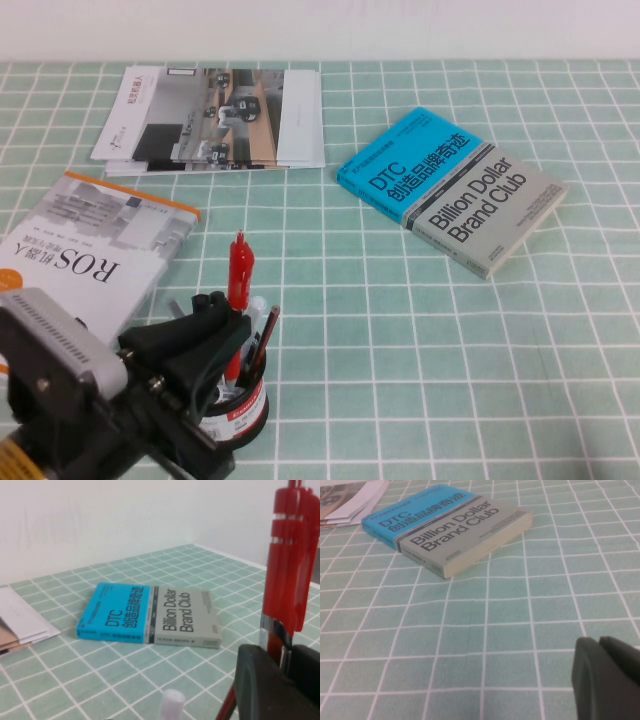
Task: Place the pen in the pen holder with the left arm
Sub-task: Place the pen onto the pen holder
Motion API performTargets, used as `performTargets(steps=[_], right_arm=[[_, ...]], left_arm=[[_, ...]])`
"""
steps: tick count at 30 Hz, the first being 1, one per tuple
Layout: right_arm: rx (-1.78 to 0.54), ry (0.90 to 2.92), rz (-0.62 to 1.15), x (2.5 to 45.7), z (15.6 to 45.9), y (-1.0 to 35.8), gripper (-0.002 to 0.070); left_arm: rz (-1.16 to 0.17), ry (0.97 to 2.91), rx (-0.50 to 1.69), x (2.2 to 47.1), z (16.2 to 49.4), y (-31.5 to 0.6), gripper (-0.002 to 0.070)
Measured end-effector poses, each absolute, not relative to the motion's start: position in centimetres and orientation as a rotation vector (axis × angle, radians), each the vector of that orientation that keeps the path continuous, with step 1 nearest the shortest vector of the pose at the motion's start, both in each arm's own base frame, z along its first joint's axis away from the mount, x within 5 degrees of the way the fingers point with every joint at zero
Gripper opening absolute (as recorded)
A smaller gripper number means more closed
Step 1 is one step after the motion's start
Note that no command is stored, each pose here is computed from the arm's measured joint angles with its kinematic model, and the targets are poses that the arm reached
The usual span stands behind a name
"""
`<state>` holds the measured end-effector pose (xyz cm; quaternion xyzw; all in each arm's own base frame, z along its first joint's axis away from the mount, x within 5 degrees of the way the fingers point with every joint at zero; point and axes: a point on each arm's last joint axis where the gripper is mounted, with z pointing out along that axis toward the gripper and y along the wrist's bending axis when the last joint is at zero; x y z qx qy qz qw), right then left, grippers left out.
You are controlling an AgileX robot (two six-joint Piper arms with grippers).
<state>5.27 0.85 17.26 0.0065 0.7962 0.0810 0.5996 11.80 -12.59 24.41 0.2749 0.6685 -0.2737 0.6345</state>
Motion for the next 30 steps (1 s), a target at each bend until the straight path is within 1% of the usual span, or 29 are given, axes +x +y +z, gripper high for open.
performTargets(steps=[17,30], right_arm=[[0.015,1.846,0.188,5.3,17.3,0.8,-0.0020],[0.015,1.846,0.188,5.3,17.3,0.8,-0.0020]], left_arm=[[-0.572,1.604,0.595,14.1,21.4,-14.3,0.0067],[-0.559,1.619,0.587,13.6,20.3,-13.6,0.0067]])
